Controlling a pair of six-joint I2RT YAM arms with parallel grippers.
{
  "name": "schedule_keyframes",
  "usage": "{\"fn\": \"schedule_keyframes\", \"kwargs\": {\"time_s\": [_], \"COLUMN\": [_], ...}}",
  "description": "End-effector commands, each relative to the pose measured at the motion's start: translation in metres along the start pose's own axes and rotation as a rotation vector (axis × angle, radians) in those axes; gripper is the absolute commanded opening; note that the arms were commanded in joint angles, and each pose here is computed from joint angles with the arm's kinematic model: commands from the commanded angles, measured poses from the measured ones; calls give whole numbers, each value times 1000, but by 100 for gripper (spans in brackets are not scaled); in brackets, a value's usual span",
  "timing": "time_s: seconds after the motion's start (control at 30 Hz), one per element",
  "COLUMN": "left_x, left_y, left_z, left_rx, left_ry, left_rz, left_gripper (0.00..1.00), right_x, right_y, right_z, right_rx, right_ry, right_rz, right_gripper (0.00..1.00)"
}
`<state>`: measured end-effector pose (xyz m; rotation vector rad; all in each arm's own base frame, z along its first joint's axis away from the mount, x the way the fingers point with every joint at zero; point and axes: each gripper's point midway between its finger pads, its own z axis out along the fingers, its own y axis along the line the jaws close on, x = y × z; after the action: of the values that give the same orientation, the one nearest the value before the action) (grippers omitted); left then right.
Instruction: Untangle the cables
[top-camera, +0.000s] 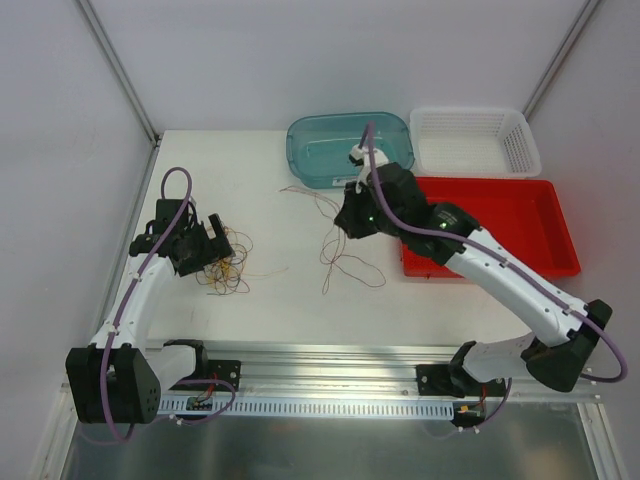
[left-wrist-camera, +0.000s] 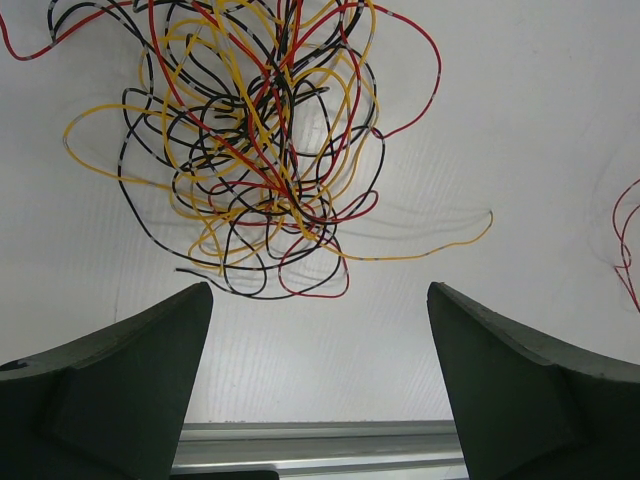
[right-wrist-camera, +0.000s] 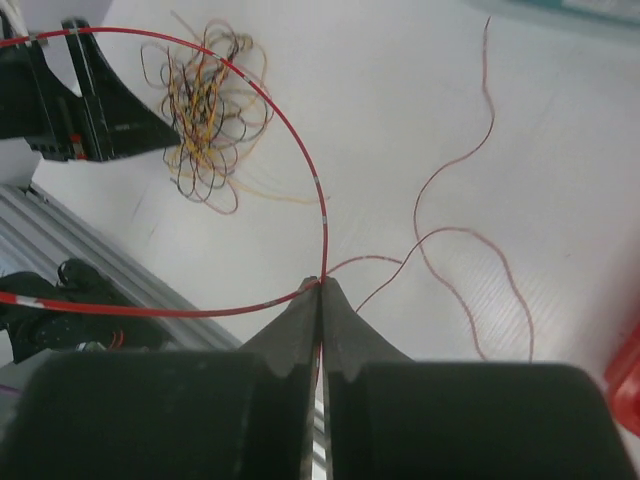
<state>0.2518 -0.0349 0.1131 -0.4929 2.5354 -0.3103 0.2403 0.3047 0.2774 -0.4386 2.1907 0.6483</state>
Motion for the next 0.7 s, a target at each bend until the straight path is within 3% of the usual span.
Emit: {"fn": "schedule_keyframes", "kwargs": {"time_s": [0.0,0.1,0.67], "left_x": [-3,-3,0], "left_y": [-3,-4,-5], "left_z": [-3,-2,2], "left_rx": [28,32,40], "left_ry": [-20,-18,6], "left_rz": [12,14,14], "left_gripper": [90,90,90], "right_x": [-35,-30,99], "right_y": [-13,-28,-94], "right_z": [-34,-27,124], "right_rx": [-12,9,49], "right_ry": [-75,-40,286], "right_rz": [-59,-61,-16], "right_gripper": [1,1,1]}}
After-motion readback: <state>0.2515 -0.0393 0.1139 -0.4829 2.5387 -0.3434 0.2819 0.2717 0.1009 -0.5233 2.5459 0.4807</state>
